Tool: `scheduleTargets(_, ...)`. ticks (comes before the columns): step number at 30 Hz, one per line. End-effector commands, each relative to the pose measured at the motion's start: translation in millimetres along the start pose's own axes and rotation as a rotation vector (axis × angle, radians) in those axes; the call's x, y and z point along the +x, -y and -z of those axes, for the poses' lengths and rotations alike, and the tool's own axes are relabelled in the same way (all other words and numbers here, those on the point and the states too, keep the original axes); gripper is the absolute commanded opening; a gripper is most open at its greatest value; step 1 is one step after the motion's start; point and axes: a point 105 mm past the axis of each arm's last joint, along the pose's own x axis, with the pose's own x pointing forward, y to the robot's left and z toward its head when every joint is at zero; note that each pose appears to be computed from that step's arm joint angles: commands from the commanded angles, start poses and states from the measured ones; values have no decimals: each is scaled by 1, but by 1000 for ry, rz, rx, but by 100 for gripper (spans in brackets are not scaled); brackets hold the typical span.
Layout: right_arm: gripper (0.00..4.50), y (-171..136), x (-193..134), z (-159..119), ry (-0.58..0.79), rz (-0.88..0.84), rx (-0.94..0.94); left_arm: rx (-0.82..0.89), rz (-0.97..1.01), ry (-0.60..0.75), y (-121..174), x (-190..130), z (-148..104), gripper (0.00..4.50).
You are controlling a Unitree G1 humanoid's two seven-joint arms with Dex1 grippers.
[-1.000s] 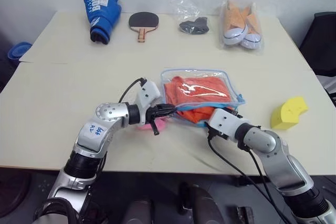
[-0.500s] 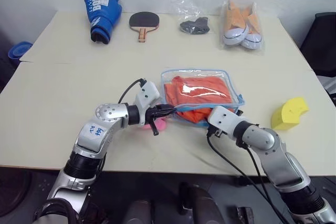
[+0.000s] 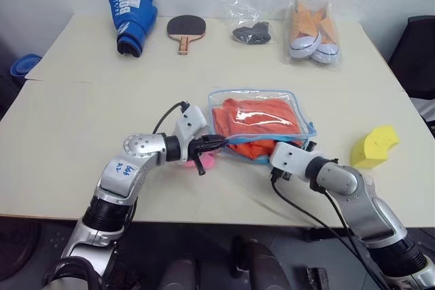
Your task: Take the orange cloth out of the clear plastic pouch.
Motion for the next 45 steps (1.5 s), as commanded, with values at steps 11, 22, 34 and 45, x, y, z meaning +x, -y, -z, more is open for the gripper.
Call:
scheduleTargets(11, 188, 1, 22, 9, -57, -81, -183, 49, -3, 41, 1, 0, -13, 0)
scheduleTargets(22, 188, 0, 39, 0, -58, -91, -94, 54, -10, 50, -1, 1, -14, 0)
scheduleTargets(34, 188, -6, -5, -11, -10, -136, -114, 52, -17, 52, -5, 3, -12, 0)
scheduleTargets(45, 188, 18, 7, -13, -19, -5, -50, 58, -13, 60, -5, 4, -17, 0)
